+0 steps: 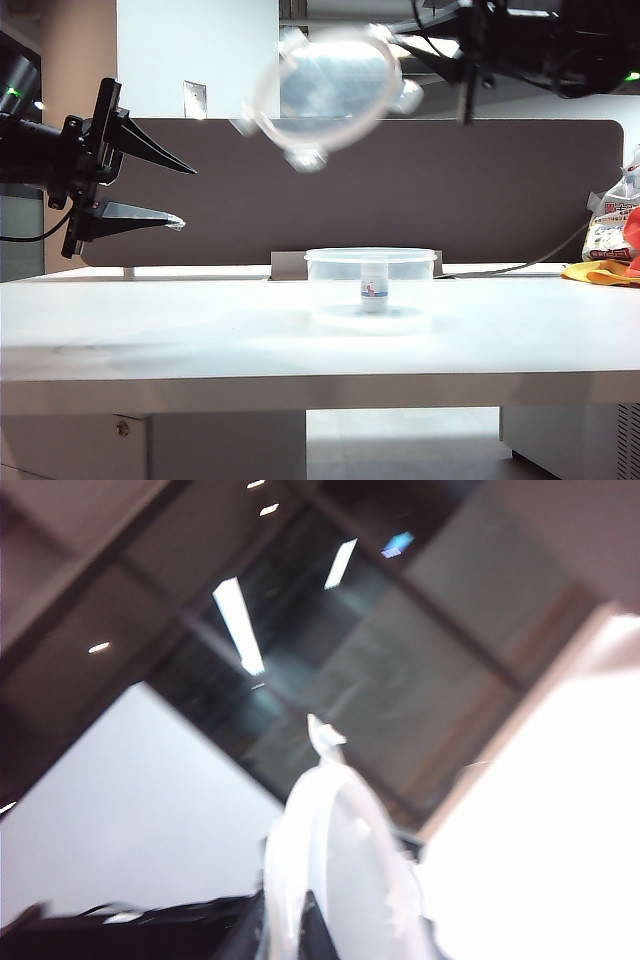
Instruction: Remove the lid of the round box, pick up the small white medicine bottle inside, and place it on the table.
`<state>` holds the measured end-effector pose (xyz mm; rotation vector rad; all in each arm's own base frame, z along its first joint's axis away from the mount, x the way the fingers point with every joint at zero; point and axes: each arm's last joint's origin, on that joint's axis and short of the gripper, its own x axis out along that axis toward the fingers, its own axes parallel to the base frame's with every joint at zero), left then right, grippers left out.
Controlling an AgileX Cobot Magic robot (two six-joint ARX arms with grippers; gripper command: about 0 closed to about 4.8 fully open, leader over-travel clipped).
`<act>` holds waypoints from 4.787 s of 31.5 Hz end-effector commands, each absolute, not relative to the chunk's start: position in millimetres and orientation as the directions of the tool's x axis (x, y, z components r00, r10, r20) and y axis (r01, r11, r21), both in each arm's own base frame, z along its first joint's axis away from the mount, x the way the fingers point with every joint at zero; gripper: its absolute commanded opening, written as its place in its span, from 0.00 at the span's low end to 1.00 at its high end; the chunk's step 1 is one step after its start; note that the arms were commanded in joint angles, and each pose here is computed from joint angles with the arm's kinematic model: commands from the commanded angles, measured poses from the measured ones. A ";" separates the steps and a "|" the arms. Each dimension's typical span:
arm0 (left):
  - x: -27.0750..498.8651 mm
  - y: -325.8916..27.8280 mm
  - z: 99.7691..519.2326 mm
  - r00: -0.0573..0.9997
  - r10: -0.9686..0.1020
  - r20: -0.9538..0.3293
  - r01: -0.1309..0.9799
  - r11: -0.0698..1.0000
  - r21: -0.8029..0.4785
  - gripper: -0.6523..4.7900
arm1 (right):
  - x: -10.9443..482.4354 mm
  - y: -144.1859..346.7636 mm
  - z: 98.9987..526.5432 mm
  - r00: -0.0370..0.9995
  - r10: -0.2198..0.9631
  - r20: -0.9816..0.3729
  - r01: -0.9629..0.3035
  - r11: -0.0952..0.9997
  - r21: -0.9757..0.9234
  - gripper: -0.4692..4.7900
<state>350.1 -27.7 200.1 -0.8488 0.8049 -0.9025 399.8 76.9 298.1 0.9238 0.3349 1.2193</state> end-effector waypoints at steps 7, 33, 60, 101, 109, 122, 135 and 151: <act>346.2 -33.2 225.2 0.382 -0.905 -0.184 0.413 0.346 -0.843 0.61 | 411.7 -10.6 289.5 0.589 0.787 0.183 -0.622 0.298 0.724 0.08; 298.4 -129.1 413.4 0.610 -0.558 -0.563 0.618 0.779 -0.103 0.33 | 412.6 -40.2 236.5 0.800 0.536 -0.271 -0.338 0.774 0.535 0.08; 293.6 -156.5 408.2 0.609 -0.533 -0.587 0.647 0.762 -0.022 0.33 | 387.8 56.2 272.6 0.856 0.346 -0.385 -0.351 0.934 0.057 0.81; 423.6 -254.5 270.8 0.397 -0.585 -0.708 0.628 0.735 -0.255 0.74 | 221.6 88.7 376.8 0.734 0.446 -0.513 -0.525 0.851 -0.011 0.08; 426.6 -271.2 243.8 0.378 -0.566 -0.733 0.630 0.737 -0.244 0.74 | 216.4 86.7 378.1 0.729 0.445 -0.521 -0.525 0.851 -0.009 0.08; 438.3 -278.0 230.7 0.423 -0.589 -0.689 0.630 0.738 -0.244 0.62 | 212.8 85.6 377.2 0.715 0.444 -0.540 -0.527 0.850 0.000 0.08; 442.6 -280.0 212.8 0.417 -0.563 -0.713 0.616 0.752 -0.234 0.62 | 212.8 85.5 377.3 0.717 0.443 -0.539 -0.526 0.850 -0.001 0.08; 440.7 -278.8 213.9 0.402 -0.554 -0.729 0.616 0.753 -0.232 0.44 | 212.8 85.4 377.3 0.718 0.440 -0.539 -0.524 0.852 -0.003 0.08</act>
